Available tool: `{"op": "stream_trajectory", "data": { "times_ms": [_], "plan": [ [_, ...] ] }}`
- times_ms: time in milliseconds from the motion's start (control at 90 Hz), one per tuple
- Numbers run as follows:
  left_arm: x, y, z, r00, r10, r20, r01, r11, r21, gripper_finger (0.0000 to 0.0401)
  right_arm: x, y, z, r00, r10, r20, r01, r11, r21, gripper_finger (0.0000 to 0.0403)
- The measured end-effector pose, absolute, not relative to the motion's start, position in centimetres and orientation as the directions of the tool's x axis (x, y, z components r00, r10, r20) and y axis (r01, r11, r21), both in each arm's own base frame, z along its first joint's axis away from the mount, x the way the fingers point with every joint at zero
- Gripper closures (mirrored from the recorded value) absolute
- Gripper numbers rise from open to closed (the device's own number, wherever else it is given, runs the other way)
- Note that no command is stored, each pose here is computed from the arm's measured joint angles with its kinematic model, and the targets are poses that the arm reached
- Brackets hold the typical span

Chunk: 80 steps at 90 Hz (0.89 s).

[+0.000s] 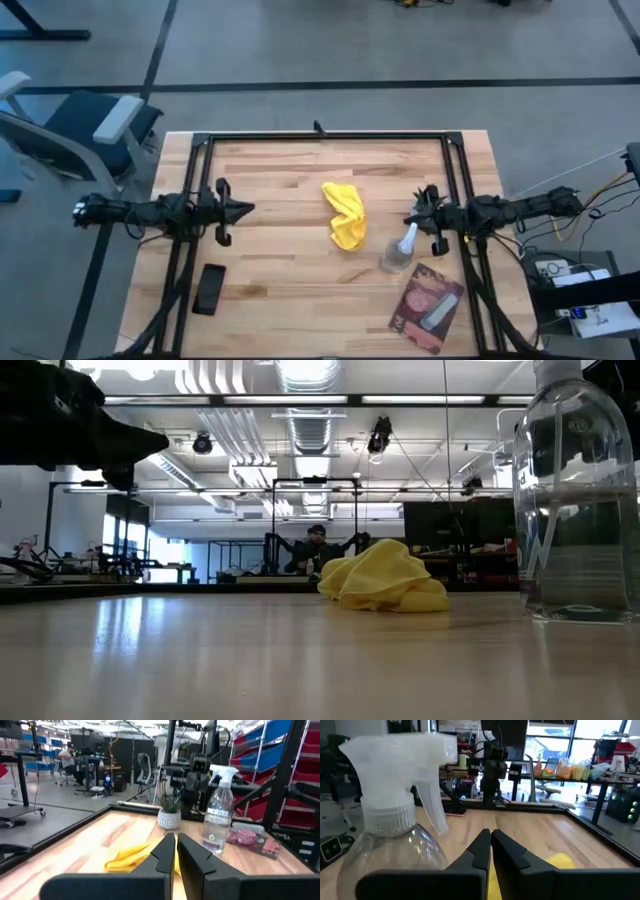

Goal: Apply microfiber cloth
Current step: Return to Home Position

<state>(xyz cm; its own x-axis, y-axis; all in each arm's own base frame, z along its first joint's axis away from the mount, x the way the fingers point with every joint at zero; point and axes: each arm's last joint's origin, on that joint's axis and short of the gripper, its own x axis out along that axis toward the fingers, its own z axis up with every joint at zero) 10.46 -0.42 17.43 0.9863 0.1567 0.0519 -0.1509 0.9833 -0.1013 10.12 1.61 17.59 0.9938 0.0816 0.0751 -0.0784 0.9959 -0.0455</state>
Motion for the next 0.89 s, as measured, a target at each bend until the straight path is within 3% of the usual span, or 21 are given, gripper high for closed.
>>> {"op": "stream_trajectory", "data": {
  "times_ms": [889],
  "plan": [
    [11.4,-0.5,16.3,0.985,0.156,-0.079,-0.162,0.985,-0.065,0.0399,10.1,1.6,17.6,0.994,0.082,0.073,-0.079,0.996,-0.046,0.0403]
  ]
}}
